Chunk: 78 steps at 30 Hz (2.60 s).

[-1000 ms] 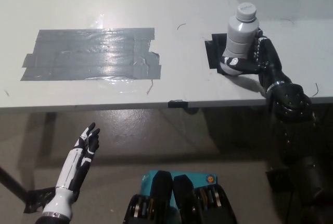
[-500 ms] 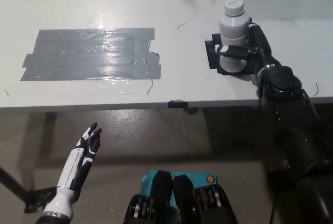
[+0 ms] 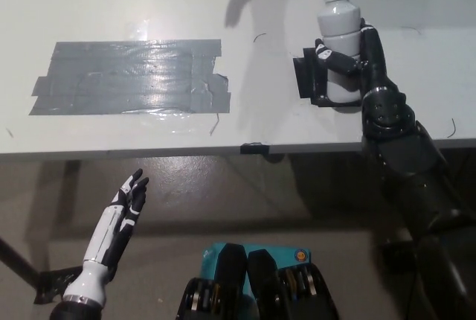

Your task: A white bottle is kept in the middle of the desk infront of the robot and the robot picks it up with its right hand and passes it to a person

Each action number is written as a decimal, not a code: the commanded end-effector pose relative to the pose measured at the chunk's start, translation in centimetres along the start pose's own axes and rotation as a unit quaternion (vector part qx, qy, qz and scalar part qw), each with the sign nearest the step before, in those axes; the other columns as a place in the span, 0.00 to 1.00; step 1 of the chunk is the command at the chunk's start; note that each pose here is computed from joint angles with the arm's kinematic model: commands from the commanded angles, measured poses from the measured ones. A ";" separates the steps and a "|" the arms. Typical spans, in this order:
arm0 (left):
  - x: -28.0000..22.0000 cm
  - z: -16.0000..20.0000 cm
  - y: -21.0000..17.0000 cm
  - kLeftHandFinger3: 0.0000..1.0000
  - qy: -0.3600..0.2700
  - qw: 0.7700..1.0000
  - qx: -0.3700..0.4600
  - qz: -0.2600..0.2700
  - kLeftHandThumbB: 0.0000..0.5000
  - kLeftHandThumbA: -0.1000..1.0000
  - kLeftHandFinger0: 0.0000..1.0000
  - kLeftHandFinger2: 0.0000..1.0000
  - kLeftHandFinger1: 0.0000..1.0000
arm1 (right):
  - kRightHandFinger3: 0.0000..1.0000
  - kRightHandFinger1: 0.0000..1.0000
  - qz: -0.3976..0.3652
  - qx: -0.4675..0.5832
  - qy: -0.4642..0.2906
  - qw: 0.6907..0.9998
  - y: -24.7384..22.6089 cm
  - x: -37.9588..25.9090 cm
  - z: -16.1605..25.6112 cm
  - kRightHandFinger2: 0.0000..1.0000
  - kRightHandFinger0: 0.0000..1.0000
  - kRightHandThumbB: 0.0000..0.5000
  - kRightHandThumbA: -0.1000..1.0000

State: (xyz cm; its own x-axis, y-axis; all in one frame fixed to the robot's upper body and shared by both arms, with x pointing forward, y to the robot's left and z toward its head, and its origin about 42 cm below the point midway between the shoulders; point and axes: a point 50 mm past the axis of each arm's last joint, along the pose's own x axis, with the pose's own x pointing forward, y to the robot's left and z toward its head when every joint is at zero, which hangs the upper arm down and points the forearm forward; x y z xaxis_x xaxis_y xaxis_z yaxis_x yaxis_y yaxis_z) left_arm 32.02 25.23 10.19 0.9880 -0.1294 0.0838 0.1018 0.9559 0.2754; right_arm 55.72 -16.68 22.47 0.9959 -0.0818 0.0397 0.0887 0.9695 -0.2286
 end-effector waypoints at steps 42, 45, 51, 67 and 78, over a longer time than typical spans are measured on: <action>1.9 2.2 1.0 1.00 -0.037 0.999 0.033 -0.016 0.33 0.95 0.99 1.00 1.00 | 0.87 0.45 0.168 -0.092 -0.186 0.964 12.1 -2.5 14.1 0.81 0.00 0.32 0.00; 2.0 2.4 1.0 1.00 -0.039 0.999 0.028 -0.016 0.32 0.94 1.00 1.00 1.00 | 0.88 0.39 0.166 -0.099 -0.164 0.967 12.5 -1.7 14.3 0.84 0.00 0.33 0.00; 2.2 2.6 1.0 1.00 -0.038 0.999 0.030 -0.021 0.33 0.93 1.00 1.00 1.00 | 0.83 0.20 0.153 -0.096 -0.132 0.975 11.9 -0.3 15.3 0.82 0.00 0.29 0.00; 2.5 2.6 1.1 1.00 -0.041 0.998 0.030 -0.026 0.28 0.92 1.00 1.00 1.00 | 0.89 0.55 0.138 -0.082 -0.129 0.979 11.2 0.6 17.3 0.91 0.02 0.32 0.00; 2.5 2.7 1.1 1.00 -0.042 0.998 0.032 -0.027 0.26 0.92 1.00 1.00 1.00 | 1.00 0.82 0.130 -0.051 -0.119 0.983 10.3 0.8 15.9 1.00 0.32 0.51 0.00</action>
State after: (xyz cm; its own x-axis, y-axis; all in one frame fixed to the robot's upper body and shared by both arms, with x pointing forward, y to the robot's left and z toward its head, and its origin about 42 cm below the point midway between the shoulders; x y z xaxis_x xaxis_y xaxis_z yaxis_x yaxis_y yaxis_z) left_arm 33.73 24.99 11.77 0.9788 -0.1796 0.0988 0.1398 0.9373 0.3194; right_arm 56.76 -3.38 32.01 0.9694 0.2339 0.0740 -0.1869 0.8996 -0.3947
